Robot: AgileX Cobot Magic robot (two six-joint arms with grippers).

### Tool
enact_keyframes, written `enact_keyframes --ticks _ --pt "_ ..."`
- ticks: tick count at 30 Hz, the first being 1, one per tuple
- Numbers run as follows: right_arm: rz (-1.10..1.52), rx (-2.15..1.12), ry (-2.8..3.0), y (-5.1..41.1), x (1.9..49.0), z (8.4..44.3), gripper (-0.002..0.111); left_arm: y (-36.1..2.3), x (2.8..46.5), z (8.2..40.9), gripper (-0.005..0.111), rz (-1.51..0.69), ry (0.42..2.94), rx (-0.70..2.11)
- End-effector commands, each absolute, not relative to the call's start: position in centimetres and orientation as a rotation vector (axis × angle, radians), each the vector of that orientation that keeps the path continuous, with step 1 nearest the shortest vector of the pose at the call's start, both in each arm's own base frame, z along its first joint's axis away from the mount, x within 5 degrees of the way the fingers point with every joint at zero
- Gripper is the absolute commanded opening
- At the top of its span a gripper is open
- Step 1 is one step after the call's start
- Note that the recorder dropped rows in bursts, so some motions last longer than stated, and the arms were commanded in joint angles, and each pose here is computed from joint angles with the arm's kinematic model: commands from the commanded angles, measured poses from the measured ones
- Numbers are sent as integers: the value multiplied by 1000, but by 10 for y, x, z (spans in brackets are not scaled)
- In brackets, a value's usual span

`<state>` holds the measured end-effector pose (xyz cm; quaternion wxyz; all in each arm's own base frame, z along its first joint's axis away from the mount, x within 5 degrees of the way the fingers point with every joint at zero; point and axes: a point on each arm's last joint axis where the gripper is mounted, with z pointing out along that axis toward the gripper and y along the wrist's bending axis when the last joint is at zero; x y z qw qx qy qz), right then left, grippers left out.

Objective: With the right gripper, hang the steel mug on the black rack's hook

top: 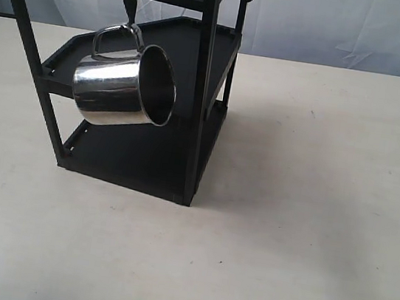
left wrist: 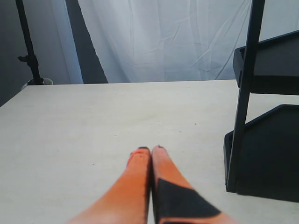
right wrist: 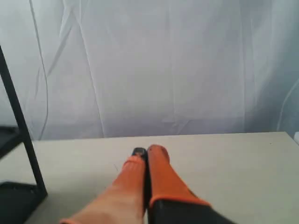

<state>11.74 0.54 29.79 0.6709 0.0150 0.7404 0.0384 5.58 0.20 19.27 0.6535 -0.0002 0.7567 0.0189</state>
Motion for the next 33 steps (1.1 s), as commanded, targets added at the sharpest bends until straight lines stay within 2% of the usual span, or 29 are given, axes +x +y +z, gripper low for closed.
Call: enact_keyframes --ticks 1,3,12,25,33 --pt "2 -78 1756 6 110 267 -1 2 56 192 1 42 1714 -1" --pt "-3 -102 1786 6 103 246 -1 2 56 192 1 42 1714 -1" --pt "31 -84 1868 6 88 201 -1 2 56 192 1 40 1714 -2" --pt "26 -78 1908 4 67 181 -1 2 56 192 1 40 1714 -2" --pt "27 -69 1828 3 53 182 -1 2 56 192 1 42 1714 0"
